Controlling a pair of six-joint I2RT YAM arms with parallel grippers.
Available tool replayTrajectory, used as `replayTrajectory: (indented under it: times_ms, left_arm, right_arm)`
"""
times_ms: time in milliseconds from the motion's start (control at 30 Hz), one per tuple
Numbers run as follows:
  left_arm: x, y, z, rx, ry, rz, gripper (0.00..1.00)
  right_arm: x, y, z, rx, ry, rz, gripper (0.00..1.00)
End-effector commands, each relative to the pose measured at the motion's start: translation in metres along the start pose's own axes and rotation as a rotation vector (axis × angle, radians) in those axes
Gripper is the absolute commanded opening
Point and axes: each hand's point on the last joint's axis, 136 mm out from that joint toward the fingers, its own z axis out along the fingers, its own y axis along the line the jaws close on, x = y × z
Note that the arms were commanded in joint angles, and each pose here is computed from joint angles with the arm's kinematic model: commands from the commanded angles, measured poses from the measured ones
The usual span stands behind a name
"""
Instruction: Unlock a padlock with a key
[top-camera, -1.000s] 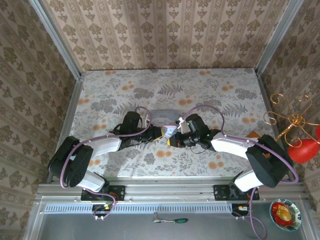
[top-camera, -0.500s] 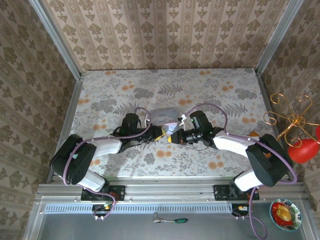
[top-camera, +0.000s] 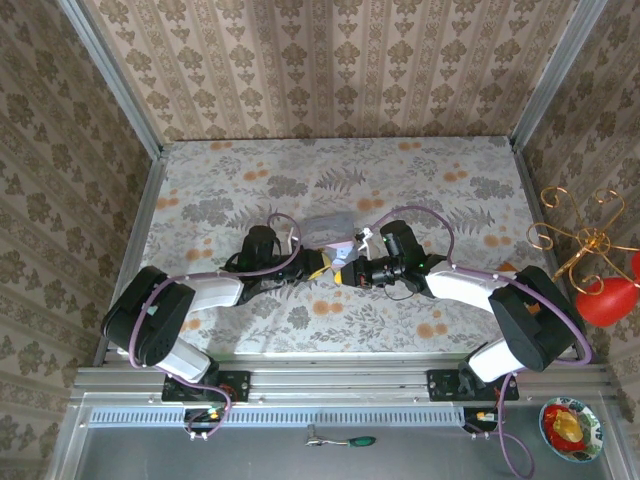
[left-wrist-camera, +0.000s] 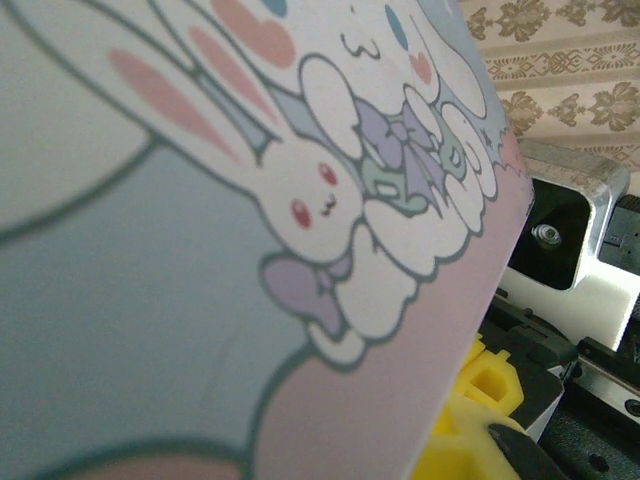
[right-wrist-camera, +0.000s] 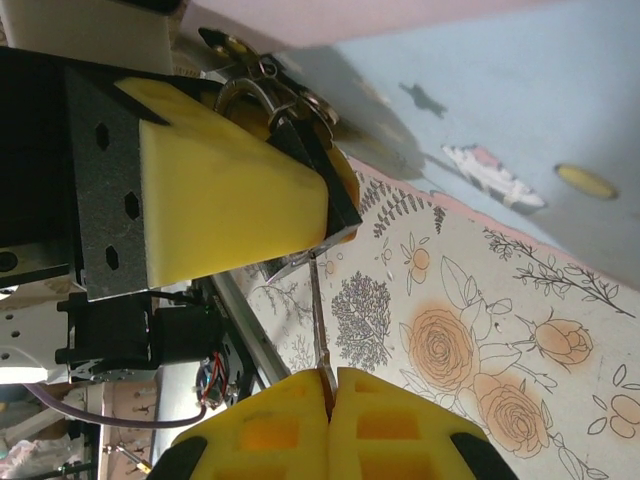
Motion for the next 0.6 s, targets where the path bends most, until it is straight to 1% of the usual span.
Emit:
replayTrajectory:
  times_ms: [0, 200, 333, 567]
  left_arm:
    - [-0.004, -0.034, 0.001, 0.121, 0.03, 0.067, 0.01]
    - [-0.012, -0.03, -0.003, 0.14, -0.005, 0.058, 0.0]
    - [-0.014, -0.032, -0.002, 0.165, -0.006, 0.051, 0.0]
    - [-0.011, -0.033, -0.002, 0.168, 0.007, 0.055, 0.0]
  right_arm:
    - [0.006, 0.012, 0.001, -0.049, 0.036, -0.008, 0.0]
    - [0.008, 0.008, 0.001, -0.03, 0.039, 0.001, 0.0]
    - [0.007, 0.011, 0.0, -0.036, 0.043, -0.004, 0.0]
    - [0.006, 0.013, 0.001, -0.046, 0.046, -0.004, 0.0]
